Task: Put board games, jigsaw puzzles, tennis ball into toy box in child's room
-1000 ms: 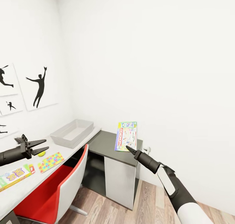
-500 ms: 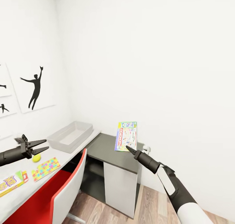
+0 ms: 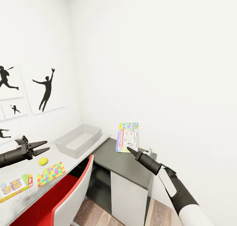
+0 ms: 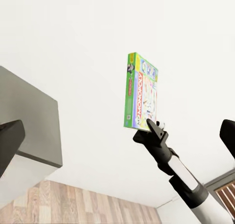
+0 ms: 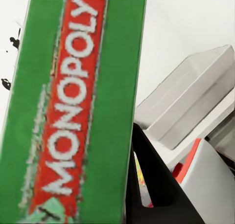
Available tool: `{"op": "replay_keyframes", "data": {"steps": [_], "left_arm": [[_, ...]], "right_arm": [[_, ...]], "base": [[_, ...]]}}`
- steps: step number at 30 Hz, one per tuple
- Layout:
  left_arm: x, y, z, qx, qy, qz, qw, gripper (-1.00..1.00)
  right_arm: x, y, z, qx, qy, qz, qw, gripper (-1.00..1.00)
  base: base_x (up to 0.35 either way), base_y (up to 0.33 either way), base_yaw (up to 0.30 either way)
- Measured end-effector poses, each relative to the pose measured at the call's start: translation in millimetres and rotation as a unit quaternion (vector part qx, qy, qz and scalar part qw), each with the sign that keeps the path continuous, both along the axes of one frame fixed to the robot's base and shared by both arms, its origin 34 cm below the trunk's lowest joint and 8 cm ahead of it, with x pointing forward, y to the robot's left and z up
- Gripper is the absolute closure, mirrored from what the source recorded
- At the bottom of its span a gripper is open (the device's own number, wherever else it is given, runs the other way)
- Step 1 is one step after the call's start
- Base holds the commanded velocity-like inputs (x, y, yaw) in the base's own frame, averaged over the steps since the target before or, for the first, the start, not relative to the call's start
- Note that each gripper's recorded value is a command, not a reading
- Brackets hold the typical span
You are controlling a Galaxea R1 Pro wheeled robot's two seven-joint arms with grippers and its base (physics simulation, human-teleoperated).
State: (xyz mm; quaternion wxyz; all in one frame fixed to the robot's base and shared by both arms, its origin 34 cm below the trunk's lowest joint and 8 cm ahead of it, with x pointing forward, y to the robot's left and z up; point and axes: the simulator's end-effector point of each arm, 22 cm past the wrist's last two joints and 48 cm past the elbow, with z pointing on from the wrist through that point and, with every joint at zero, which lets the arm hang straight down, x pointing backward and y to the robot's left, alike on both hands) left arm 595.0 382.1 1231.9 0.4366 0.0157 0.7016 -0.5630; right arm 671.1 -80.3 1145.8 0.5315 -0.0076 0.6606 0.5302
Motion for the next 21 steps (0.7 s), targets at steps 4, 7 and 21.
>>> {"op": "replay_keyframes", "data": {"steps": [4, 7, 21], "left_arm": [[0, 0, 1, 0.0, -0.001, 0.0, 1.0, -1.0], [0, -1, 1, 0.0, -0.001, 0.0, 1.0, -1.0], [4, -2, -8, -0.001, 0.007, -0.001, 1.0, -1.0]], "right_arm": [[0, 0, 2, 0.001, -0.001, 0.0, 1.0, 1.0], [-2, 3, 1, -0.002, -0.001, 0.004, 1.0, 1.0], [0, 7, -13, -0.01, 0.012, 0.006, 0.9999, 1.0]], "base": [[0.02, -0.004, 0.129], [0.004, -0.001, 0.029], [0.0, -0.094, 0.003]]}}
